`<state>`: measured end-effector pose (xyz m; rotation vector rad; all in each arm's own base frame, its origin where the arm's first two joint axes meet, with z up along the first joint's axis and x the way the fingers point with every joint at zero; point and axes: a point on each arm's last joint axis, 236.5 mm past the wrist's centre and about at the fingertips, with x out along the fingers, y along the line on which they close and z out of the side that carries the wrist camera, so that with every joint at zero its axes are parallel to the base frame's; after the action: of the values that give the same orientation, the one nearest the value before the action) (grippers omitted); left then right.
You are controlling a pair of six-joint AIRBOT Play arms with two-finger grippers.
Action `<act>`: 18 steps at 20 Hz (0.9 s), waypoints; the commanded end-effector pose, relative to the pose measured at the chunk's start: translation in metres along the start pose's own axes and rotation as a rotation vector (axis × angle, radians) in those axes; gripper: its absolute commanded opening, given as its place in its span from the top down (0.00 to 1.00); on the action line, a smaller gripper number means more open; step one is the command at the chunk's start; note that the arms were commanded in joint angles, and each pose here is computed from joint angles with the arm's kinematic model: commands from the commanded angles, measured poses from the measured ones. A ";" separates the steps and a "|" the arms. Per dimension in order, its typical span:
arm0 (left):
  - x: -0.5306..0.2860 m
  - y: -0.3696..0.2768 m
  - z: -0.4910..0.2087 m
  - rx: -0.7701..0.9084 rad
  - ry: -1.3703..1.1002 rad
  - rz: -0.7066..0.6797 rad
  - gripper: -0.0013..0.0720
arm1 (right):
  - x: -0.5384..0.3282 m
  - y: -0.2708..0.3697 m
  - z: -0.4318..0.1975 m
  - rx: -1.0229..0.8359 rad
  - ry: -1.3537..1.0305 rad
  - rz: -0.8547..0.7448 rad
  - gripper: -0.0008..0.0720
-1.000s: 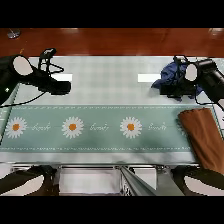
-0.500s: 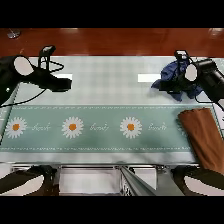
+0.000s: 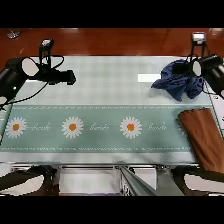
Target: Fold the shirts.
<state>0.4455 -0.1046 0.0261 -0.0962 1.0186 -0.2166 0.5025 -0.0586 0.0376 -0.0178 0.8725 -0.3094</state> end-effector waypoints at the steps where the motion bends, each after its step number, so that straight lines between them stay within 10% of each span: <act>1: 0.010 0.006 0.006 0.008 -0.025 0.016 0.02 | 0.050 -0.072 0.009 0.170 0.066 -0.128 0.12; 8: 0.016 0.006 0.002 0.003 -0.006 0.015 0.02 | 0.122 -0.062 -0.070 0.384 0.403 -0.031 0.14; 9: 0.016 0.006 0.002 0.003 -0.006 0.015 0.02 | 0.123 -0.055 -0.079 0.386 0.449 -0.010 0.20; 11: 0.016 0.005 0.000 -0.001 0.003 0.010 0.02 | 0.116 -0.028 -0.074 0.358 0.483 0.120 0.81; 12: 0.014 0.005 -0.002 0.009 0.018 0.012 0.02 | 0.106 -0.013 -0.056 0.342 0.456 0.203 0.95; 18: -0.072 0.040 -0.014 0.009 0.191 0.043 0.02 | -0.089 0.001 0.156 0.219 -0.142 0.443 0.95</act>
<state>0.4424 -0.0710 0.0530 -0.0738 1.0839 -0.1881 0.5675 -0.0844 0.0771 0.4257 0.9228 -0.1519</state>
